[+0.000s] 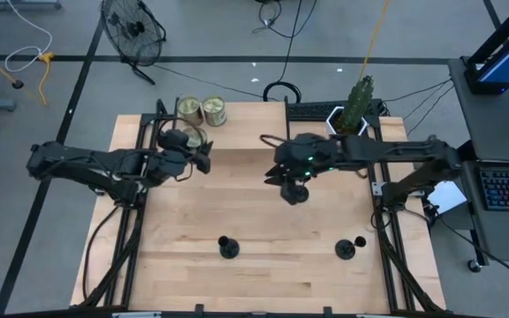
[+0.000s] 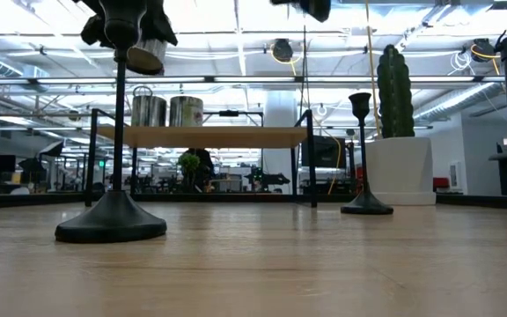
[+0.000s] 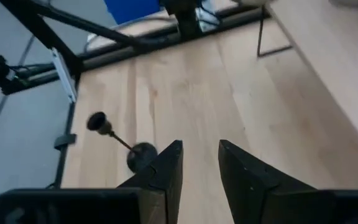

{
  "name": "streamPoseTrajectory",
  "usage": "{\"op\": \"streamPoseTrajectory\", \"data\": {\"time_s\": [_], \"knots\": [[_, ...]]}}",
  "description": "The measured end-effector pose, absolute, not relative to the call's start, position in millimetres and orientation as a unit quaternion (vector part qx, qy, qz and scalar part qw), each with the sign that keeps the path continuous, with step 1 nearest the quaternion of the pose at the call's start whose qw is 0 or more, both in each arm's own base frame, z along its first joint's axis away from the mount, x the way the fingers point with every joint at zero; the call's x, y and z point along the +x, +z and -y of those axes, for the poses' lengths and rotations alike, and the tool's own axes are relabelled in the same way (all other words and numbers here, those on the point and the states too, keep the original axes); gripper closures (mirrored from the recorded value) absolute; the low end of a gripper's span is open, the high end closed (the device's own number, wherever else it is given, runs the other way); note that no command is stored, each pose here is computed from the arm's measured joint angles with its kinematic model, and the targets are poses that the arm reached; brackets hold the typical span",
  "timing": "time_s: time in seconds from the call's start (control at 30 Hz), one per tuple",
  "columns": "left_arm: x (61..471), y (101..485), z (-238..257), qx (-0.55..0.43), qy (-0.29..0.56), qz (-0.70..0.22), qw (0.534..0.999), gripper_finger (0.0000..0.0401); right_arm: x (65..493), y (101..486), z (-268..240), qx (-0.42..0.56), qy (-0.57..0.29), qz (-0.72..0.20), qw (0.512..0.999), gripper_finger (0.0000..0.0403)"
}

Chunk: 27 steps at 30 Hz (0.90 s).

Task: Pick & Place candle stick holders
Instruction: Put the green scented candle on the shelf

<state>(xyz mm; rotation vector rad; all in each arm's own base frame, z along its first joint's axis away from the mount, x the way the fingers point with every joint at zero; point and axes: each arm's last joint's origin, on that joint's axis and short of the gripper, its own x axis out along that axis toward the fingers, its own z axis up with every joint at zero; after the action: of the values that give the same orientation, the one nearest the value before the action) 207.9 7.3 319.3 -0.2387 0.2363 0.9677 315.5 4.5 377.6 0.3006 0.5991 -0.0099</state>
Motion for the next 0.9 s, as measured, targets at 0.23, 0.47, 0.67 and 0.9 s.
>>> {"op": "streamPoseTrajectory", "data": {"time_s": [0.23,0.47,0.67,0.9], "knots": [[213,300,-15,-0.105,0.494,-0.097,0.858,0.0049,274,398,-4,0.124,-0.051,-0.301,0.944,0.0305],[216,275,-25,-0.119,0.513,-0.031,0.85,0.0049,242,417,-6,0.114,-0.074,-0.276,0.951,0.0305],[210,253,-38,-0.13,0.544,0.005,0.829,0.0047,229,423,-6,0.123,-0.074,-0.269,0.952,0.0309],[209,242,-49,-0.133,0.564,0.011,0.815,0.0049,227,424,-6,0.124,-0.074,-0.269,0.952,0.0308]]}}
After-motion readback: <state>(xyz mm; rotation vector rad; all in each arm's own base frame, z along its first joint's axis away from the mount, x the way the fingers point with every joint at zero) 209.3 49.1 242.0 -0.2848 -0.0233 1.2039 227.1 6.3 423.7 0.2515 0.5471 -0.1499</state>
